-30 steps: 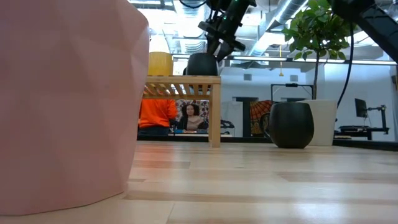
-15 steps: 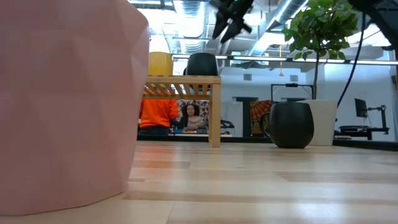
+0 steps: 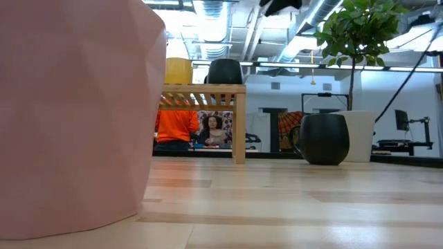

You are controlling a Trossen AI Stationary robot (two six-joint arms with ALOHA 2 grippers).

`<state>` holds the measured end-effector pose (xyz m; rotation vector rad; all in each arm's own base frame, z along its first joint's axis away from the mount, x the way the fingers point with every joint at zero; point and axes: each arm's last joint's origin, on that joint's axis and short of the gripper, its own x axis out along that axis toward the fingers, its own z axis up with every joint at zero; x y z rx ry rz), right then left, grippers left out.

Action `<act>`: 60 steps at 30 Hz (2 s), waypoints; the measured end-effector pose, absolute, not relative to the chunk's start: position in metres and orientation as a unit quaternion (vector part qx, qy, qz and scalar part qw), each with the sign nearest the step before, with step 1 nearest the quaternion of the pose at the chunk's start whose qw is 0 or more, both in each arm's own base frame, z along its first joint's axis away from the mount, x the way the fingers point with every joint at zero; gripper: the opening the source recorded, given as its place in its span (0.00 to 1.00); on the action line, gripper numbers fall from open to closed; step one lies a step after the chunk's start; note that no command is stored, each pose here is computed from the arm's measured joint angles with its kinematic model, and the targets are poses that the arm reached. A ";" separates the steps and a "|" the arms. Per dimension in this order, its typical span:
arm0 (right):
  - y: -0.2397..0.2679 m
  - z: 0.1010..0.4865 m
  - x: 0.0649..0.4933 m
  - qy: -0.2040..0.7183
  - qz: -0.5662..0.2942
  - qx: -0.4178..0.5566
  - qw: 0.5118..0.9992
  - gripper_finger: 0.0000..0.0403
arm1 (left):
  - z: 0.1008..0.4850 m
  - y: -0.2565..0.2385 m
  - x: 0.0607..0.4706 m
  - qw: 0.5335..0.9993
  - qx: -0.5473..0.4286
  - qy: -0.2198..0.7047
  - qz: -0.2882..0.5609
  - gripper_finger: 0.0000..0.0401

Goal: Place coffee mugs
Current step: Put the black mug on the shelf

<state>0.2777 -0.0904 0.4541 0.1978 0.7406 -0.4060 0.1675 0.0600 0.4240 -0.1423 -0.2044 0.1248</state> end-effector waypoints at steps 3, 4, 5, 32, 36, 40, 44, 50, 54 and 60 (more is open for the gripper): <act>-0.079 0.432 0.263 0.339 -0.200 0.118 0.912 0.55 | 0.423 0.059 0.170 0.992 -0.070 -0.098 0.045 0.39; -0.076 0.424 0.257 0.330 -0.203 0.129 0.913 0.55 | 0.423 0.059 0.170 0.992 -0.070 -0.098 0.042 0.39; -0.073 0.415 0.251 0.318 -0.206 0.142 0.915 0.55 | 0.424 0.057 0.170 0.992 -0.070 -0.101 0.039 0.39; -0.039 0.389 0.235 0.143 -0.142 0.142 0.969 0.55 | 0.369 0.031 0.191 0.988 -0.057 -0.142 0.016 0.39; -0.039 0.389 0.234 0.145 -0.140 0.143 0.969 0.55 | 0.369 0.031 0.191 0.988 -0.050 -0.142 0.017 0.39; -0.039 0.387 0.234 0.154 -0.139 0.148 0.967 0.55 | 0.369 0.031 0.191 0.988 -0.059 -0.145 0.015 0.39; -0.040 0.379 0.220 0.281 -0.163 0.164 0.931 0.55 | 0.373 0.030 0.186 0.985 -0.070 -0.160 0.013 0.39; -0.046 0.345 0.207 0.480 -0.189 0.157 0.842 0.55 | 0.379 0.030 0.177 0.983 -0.049 -0.176 0.024 0.39; -0.050 0.308 0.213 0.567 -0.156 0.135 0.798 0.55 | 0.382 0.030 0.172 0.981 -0.049 -0.187 0.030 0.39; -0.065 0.266 0.217 0.581 -0.153 0.115 0.791 0.55 | 0.384 0.029 0.167 0.980 -0.052 -0.191 0.032 0.39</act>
